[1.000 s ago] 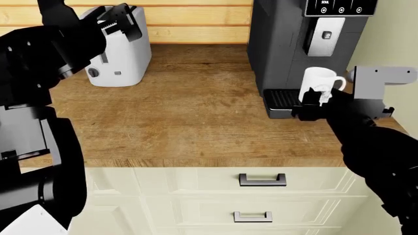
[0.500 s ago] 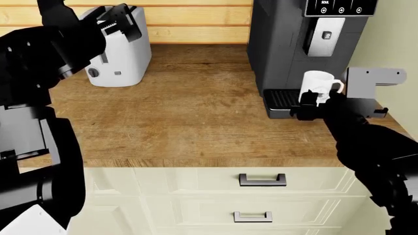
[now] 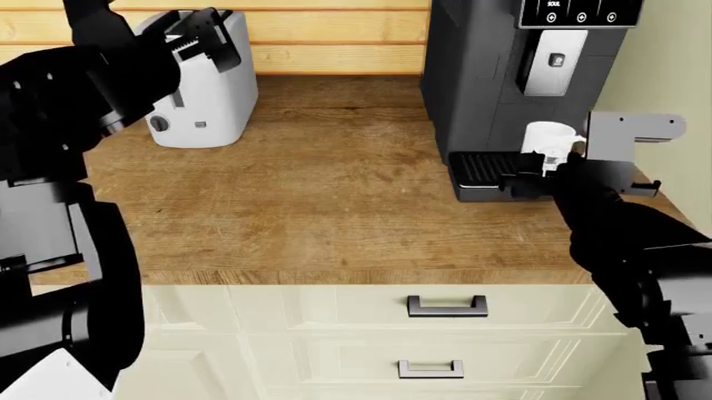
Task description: Pick the mug from the cabinet, place it under the coffee machine dispenser, and press the start button.
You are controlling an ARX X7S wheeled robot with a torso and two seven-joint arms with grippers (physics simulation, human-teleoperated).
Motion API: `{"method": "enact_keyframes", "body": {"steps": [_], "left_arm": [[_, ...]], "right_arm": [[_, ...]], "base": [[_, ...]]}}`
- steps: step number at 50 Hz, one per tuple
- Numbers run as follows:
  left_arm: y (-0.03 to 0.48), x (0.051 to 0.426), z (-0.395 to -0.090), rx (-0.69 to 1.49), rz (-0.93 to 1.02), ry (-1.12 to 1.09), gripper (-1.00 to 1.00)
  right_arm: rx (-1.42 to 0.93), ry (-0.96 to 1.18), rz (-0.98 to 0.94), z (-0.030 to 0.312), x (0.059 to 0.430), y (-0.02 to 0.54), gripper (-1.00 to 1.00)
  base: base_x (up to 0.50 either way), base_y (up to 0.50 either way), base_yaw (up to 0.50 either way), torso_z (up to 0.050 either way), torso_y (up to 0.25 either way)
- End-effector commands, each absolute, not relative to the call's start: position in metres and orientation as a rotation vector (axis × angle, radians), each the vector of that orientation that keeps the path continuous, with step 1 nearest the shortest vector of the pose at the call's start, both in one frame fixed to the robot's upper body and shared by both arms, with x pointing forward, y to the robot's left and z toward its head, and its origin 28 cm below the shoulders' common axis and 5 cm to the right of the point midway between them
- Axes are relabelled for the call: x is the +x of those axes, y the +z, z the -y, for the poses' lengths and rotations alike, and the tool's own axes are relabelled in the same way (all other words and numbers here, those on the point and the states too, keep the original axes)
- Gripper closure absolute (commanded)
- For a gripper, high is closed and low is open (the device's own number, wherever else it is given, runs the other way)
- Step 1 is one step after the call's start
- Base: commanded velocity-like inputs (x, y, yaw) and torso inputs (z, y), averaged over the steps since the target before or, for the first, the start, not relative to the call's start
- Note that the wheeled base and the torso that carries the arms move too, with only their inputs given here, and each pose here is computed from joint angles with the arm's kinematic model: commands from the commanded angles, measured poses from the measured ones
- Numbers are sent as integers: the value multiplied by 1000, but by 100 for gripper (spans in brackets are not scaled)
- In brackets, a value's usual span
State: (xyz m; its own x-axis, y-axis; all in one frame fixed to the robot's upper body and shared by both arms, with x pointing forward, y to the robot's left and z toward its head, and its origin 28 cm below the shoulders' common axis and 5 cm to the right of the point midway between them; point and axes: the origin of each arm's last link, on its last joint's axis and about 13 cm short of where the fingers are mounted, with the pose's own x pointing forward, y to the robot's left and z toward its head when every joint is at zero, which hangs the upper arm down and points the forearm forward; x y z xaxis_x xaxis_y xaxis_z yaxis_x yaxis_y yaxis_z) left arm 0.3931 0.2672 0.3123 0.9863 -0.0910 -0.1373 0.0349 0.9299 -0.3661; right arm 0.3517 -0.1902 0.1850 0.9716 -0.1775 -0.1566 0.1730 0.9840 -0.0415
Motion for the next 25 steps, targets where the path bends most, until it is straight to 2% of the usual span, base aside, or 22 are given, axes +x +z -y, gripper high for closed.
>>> {"method": "enact_keyframes", "body": {"steps": [1,25], "left_arm": [[312,393,-267,-373,-154,-64,-100],[311,395,-266,-373,-154,-64,-100]], "right_arm": [[-48,-187,-166,192,362,183,100],[-49,-173,-187,187,374,175,100]], "base": [[0,0,0,0,0],[0,0,0,0,0]]}}
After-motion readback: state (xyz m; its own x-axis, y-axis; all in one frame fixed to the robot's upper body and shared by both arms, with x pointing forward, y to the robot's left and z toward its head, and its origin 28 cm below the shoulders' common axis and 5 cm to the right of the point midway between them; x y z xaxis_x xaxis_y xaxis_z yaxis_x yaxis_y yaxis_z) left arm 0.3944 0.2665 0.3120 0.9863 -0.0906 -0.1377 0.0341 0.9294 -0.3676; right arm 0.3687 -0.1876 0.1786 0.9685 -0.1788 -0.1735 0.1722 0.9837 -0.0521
